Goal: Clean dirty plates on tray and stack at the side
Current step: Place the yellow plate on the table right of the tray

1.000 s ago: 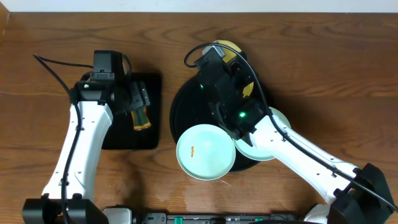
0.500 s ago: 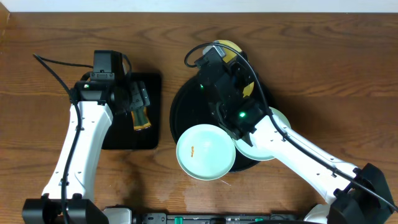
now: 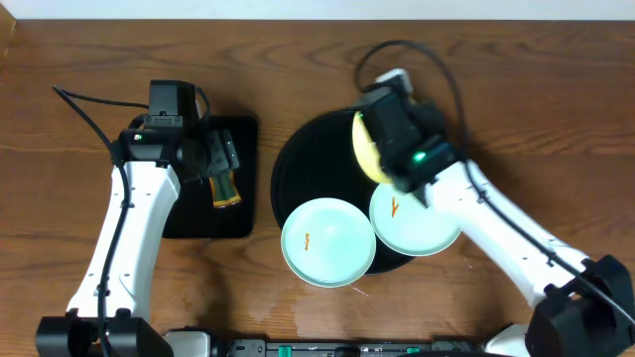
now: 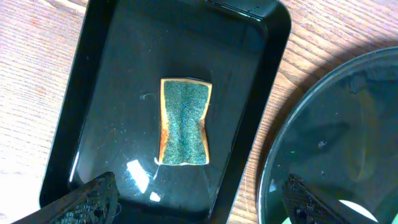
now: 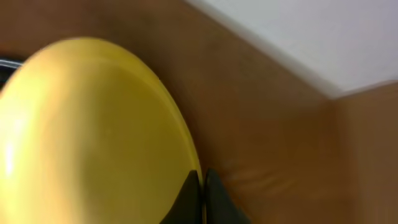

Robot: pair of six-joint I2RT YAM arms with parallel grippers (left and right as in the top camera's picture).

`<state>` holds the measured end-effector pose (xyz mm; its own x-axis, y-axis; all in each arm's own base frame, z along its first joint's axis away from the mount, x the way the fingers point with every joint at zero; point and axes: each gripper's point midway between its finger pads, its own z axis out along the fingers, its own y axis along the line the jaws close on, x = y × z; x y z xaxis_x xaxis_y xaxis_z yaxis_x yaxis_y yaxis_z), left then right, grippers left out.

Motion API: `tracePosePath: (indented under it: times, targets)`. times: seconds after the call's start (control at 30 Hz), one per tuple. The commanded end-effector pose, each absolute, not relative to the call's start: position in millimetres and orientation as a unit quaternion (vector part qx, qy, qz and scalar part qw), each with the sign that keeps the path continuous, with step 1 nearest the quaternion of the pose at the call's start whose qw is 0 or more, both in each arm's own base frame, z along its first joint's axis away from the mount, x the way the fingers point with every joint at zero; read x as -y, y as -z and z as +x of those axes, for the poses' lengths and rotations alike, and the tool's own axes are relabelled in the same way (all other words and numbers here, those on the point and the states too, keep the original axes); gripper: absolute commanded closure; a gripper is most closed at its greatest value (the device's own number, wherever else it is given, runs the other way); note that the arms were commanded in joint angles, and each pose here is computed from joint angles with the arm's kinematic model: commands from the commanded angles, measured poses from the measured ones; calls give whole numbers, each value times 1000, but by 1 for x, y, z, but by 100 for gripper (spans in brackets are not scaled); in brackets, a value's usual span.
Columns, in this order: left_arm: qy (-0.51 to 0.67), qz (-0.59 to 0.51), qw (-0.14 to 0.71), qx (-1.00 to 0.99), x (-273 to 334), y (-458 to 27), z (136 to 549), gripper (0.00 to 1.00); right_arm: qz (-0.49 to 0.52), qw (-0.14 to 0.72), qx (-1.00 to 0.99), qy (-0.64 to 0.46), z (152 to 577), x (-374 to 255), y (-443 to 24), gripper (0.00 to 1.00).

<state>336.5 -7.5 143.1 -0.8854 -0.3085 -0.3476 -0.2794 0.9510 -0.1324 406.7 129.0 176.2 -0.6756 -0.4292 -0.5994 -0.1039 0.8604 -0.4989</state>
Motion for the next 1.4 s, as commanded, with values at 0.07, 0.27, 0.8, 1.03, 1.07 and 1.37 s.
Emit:
tracePosePath:
  times: [0.07,0.27,0.8,1.03,1.07,1.37]
  targets:
    - [38,-149,193,-969,6,-149,340,15,-5,319,-945,-71,405,-126,-168,99]
    - [38,-149,193,-969,6,-149,340,14,139,270,-939,-163,409,-47,-163,99]
    - [38,-149,193,-969,6,-149,340,14,469,106,-875,-60,317,181,-65,99]
    - [38,-149,193,-969,6,-149,340,15,477,72,-874,-64,309,184,-43,96]
    - [38,-149,193,-969,6,-149,340,14,477,72,-874,-62,309,185,-43,67]
    - [38,-149,193,-969,6,-149,340,15,475,88,-873,-65,306,181,-65,31]
